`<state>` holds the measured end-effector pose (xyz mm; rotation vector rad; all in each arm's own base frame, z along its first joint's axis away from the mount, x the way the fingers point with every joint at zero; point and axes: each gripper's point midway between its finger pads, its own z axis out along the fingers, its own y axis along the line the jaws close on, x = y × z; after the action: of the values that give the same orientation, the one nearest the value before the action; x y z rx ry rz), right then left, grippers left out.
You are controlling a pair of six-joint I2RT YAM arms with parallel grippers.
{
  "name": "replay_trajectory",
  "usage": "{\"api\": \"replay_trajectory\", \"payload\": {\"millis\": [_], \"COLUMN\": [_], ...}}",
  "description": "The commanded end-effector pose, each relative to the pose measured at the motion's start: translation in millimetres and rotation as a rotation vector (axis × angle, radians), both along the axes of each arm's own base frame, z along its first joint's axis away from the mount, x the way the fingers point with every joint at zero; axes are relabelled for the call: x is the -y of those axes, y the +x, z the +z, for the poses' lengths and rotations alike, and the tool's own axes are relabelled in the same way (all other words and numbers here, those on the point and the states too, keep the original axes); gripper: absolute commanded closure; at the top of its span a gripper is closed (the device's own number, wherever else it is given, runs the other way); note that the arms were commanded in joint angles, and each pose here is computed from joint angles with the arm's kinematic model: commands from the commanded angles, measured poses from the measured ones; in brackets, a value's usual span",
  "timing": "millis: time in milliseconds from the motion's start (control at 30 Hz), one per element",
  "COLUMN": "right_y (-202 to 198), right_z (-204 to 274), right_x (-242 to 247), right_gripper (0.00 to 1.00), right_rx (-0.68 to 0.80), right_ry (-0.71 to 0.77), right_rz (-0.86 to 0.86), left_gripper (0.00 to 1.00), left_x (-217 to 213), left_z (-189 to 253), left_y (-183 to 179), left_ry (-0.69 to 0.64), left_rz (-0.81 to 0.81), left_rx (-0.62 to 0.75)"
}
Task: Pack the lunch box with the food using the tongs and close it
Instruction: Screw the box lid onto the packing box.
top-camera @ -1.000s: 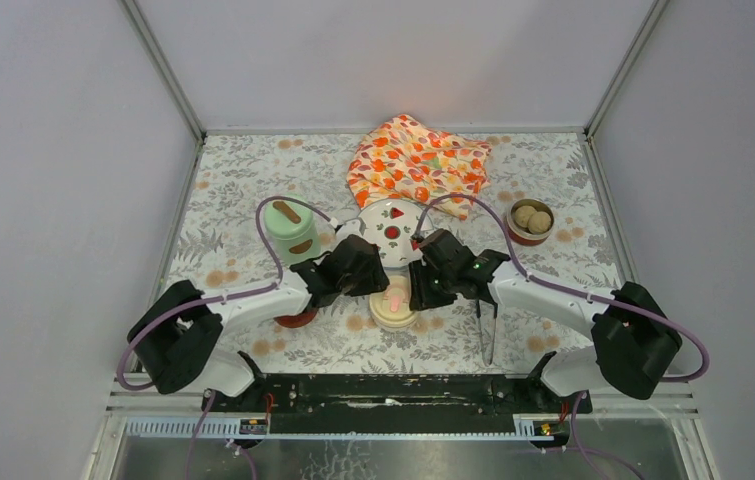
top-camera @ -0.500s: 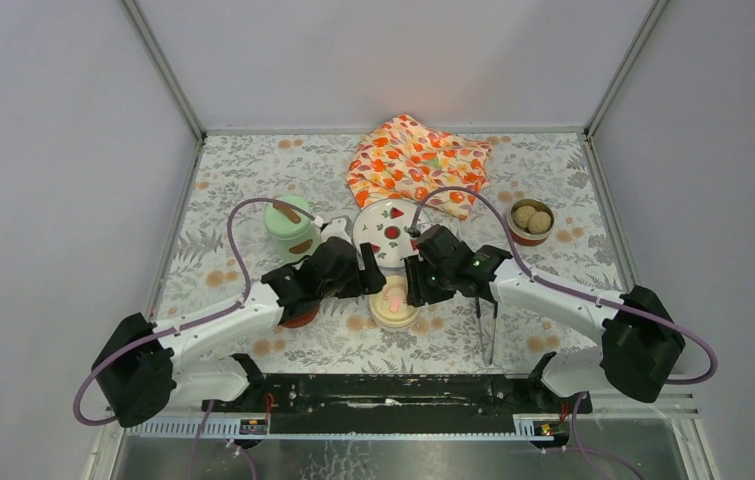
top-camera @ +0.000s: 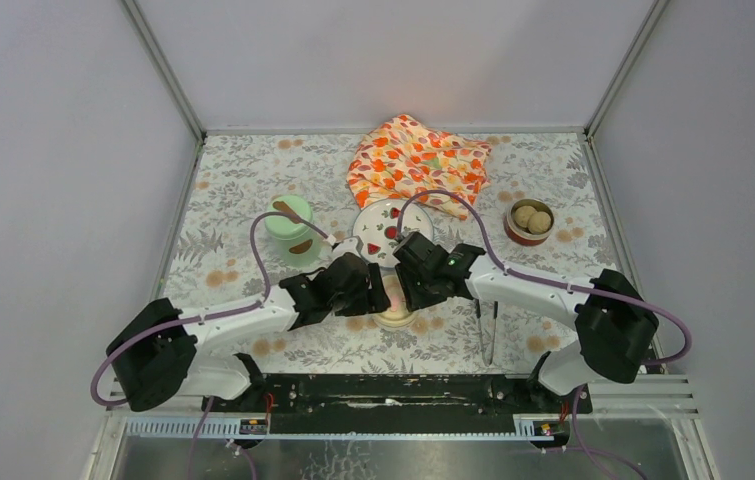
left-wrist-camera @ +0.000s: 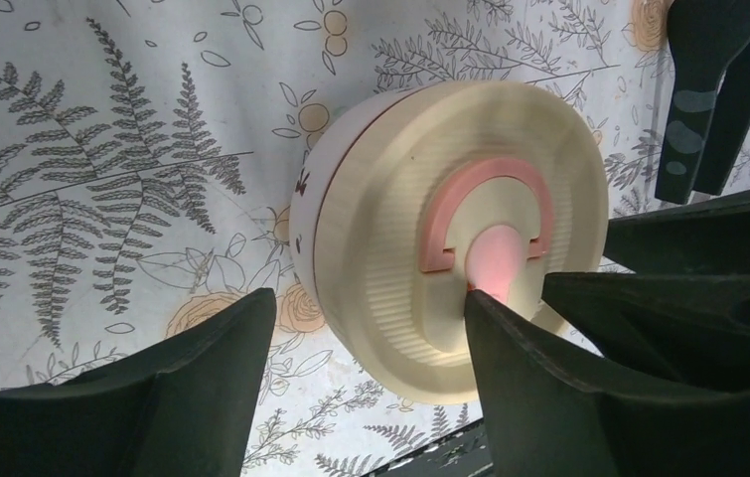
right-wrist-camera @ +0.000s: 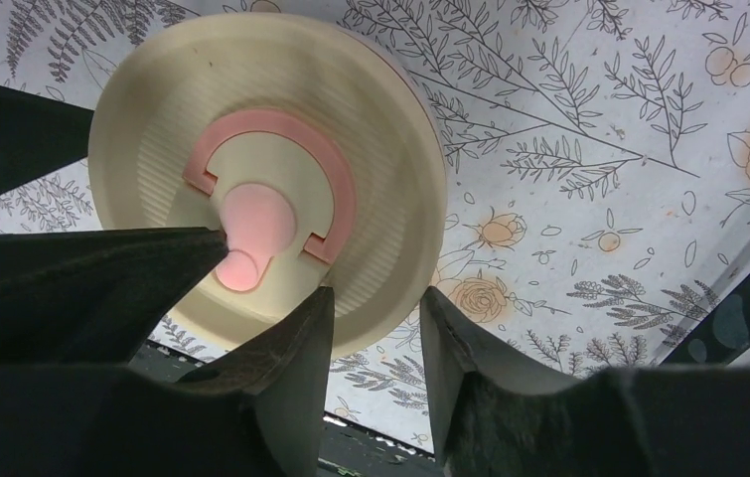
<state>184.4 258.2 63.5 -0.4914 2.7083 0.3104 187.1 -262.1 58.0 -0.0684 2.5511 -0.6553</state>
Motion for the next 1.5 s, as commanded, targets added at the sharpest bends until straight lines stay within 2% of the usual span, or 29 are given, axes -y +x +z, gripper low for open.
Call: {"api": "replay_trajectory", "payload": {"millis": [0, 167, 333, 433, 533, 700, 767, 933, 1033, 1100, 1200, 1467], "right_y": [-13, -2, 13, 13, 5, -22, -25, -3, 6, 9, 11, 4], "right_z": [-36, -16, 11, 16, 13, 12, 16, 38, 56, 63, 68, 57], "right_x": [19, -14, -33, -33, -26, -26, -24, -10, -13, -16, -22, -33], "right_gripper": [0.57, 0.6, 0.64, 0.67, 0.71, 0.72, 0.71, 0.62, 0.6, 0.62, 0.65, 0.76], "right_rx": [-0.042, 0.009, 0.068, 0.068, 0.046, -0.033, -0.023, 0.101, 0.139, 0.144, 0.136, 0.084], "right_ry": [-0.141, 0.018, 0.106, 0.139, 0.15, 0.238, 0.259, 0.189, 0.166, 0.149, 0.128, 0.081], "right_rz": [0.011, 0.034, 0.034, 0.022, -0.013, -0.009, -0.008, -0.032, 0.01, 0.035, 0.079, 0.116], "left_gripper": [0.26, 0.48, 0.53, 0.59, 0.63, 0.63, 0.6, 0.42, 0.32, 0.24, 0.19, 0.15], "left_x": [0, -1, -1, -3, -4, -1, -1, -8, -17, -23, -27, -33], "left_z": [-27, -33, -20, -8, 1, 8, 13, 27, 35, 40, 47, 46], "left_y": [-15, -6, 12, 25, 37, 49, 49, 43, 39, 37, 35, 28], "left_ry": [0.035, 0.063, 0.096, 0.11, 0.111, 0.123, 0.111, 0.066, 0.06, 0.05, 0.015, -0.021], "left_rz": [-0.032, -0.014, 0.002, 0.018, 0.03, 0.025, 0.028, 0.051, 0.074, 0.096, 0.112, 0.133], "left_rx": [-0.068, -0.045, 0.013, 0.06, 0.098, 0.135, 0.145, 0.162, 0.169, 0.178, 0.195, 0.176]}}
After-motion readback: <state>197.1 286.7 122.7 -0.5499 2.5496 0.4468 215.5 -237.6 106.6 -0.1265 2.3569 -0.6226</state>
